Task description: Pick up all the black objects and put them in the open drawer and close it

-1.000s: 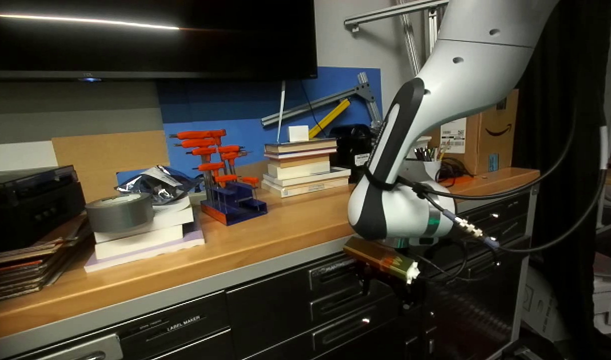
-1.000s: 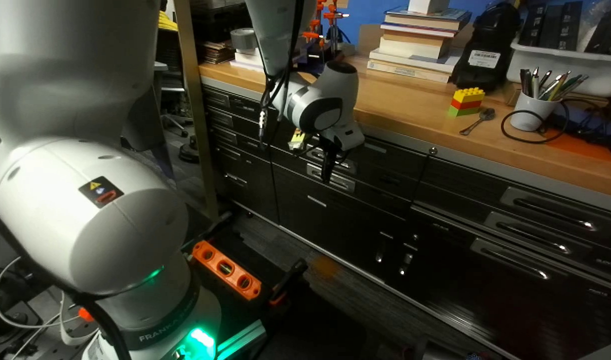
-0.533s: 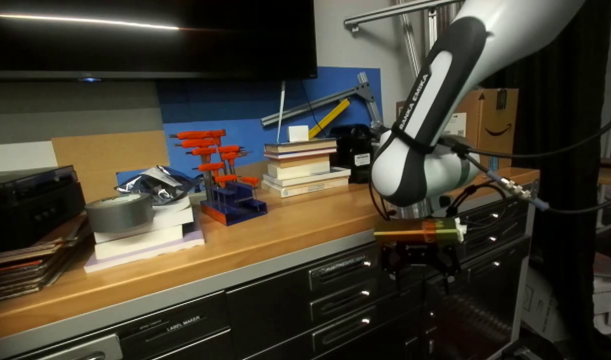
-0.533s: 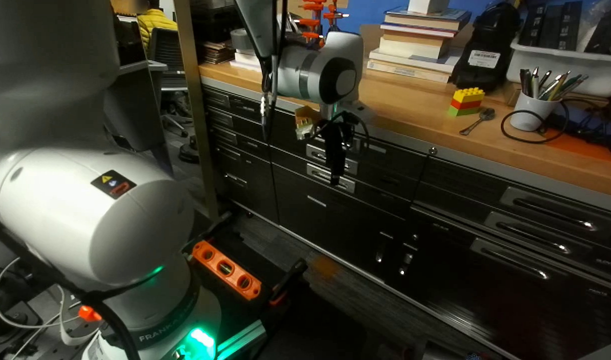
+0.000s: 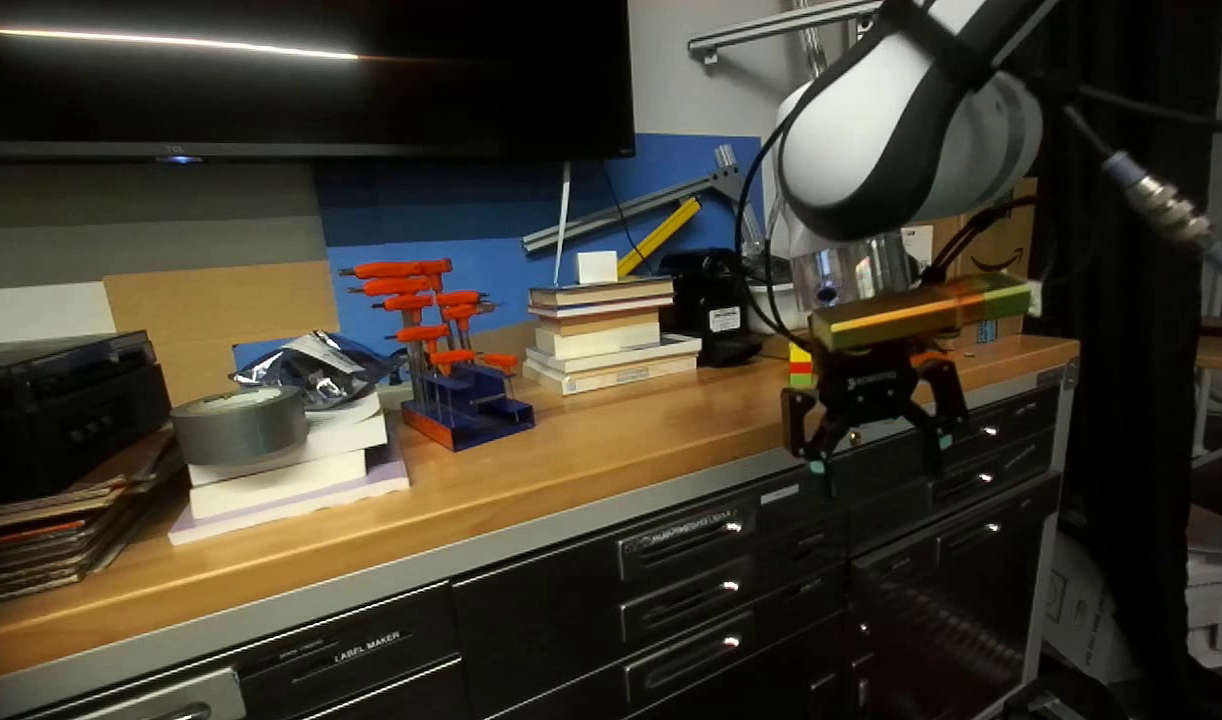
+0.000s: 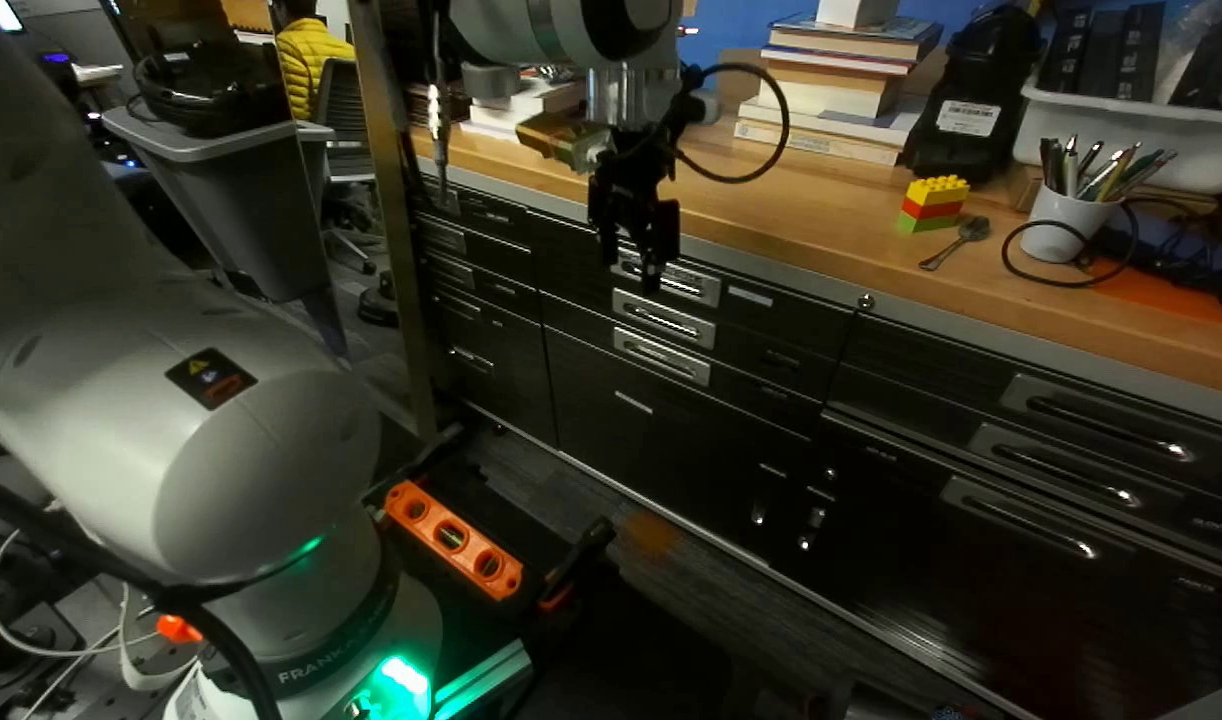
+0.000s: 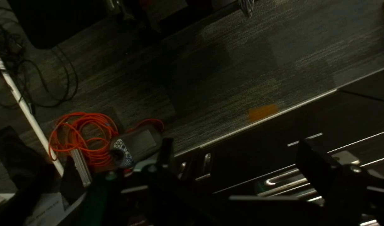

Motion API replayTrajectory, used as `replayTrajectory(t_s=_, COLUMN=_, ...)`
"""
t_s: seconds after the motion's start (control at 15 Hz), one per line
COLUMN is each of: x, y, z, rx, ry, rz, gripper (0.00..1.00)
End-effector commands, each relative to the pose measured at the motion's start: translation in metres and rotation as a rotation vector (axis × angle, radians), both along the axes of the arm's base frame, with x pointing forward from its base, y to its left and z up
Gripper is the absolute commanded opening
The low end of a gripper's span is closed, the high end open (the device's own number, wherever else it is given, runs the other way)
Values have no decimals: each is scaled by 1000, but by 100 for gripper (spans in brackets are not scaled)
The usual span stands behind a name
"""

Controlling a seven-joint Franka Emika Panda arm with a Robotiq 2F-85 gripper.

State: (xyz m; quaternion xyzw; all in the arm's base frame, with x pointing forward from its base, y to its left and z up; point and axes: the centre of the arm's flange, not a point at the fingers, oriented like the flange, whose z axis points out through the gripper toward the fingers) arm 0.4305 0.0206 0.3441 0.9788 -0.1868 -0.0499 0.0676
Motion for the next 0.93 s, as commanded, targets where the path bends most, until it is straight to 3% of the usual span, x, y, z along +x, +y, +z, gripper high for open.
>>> replayTrajectory(t_s=0.0, x=-49, y=-7, z=76, rx=83, ry=-30, rz=176, gripper=100)
replayTrajectory(t_s=0.4, x=-101, y=-26, z=139, rx=174, ry=-74, rz=342, gripper=100)
replayTrajectory(t_s=0.87, x=-129, y=-48, z=156, rx=208, ry=-137, rz=375, gripper=100)
